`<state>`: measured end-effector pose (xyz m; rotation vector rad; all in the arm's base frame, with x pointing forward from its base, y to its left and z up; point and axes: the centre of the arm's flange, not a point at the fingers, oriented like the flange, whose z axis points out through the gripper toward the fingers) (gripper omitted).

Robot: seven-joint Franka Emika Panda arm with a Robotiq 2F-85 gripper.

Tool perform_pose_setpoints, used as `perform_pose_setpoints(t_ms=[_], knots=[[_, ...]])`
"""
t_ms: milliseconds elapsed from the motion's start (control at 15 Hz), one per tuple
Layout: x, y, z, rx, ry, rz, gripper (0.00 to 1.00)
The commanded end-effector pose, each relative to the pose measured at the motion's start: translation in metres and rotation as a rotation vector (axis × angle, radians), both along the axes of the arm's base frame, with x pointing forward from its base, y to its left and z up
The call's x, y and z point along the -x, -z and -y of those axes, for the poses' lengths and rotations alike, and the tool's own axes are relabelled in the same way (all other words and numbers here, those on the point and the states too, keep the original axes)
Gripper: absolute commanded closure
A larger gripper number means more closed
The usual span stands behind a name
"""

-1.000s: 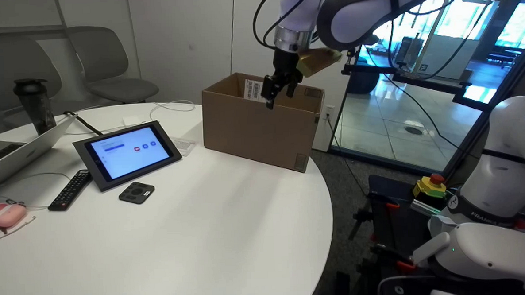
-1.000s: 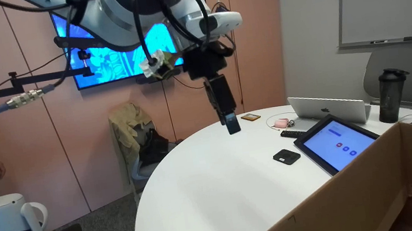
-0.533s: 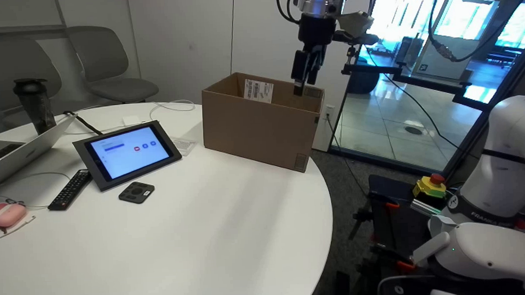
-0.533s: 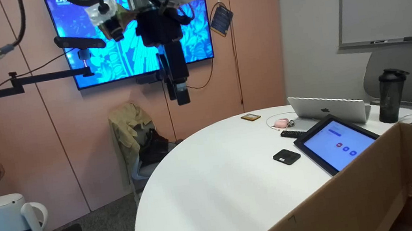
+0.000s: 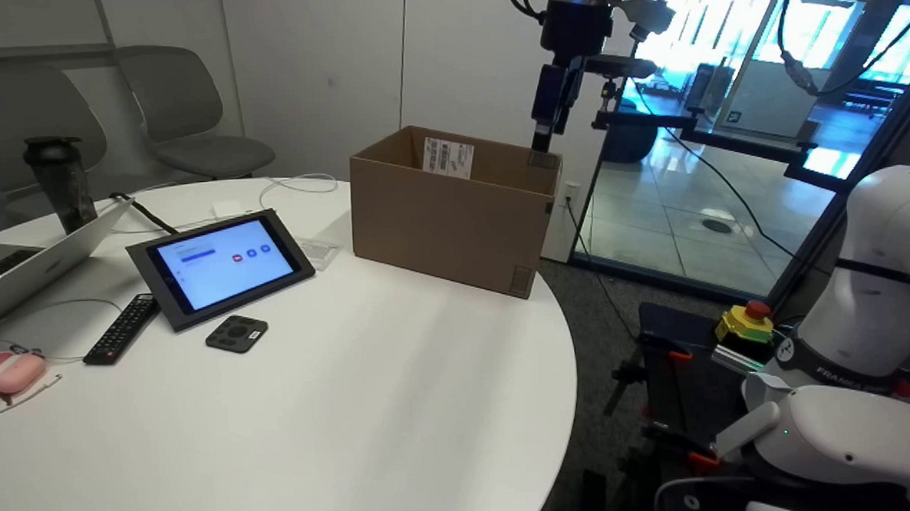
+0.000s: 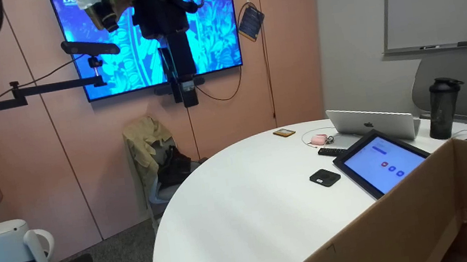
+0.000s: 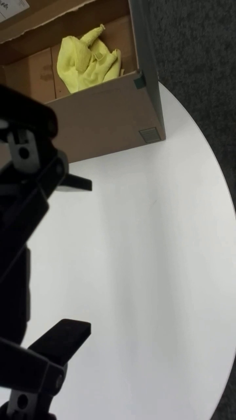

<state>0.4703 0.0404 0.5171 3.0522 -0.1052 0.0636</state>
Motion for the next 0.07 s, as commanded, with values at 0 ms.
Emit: perform_pose_setpoints(t_ms=[0], knots=[[0.0018,-0.0004,0.0001,0.0,-0.002,0.003,0.0]])
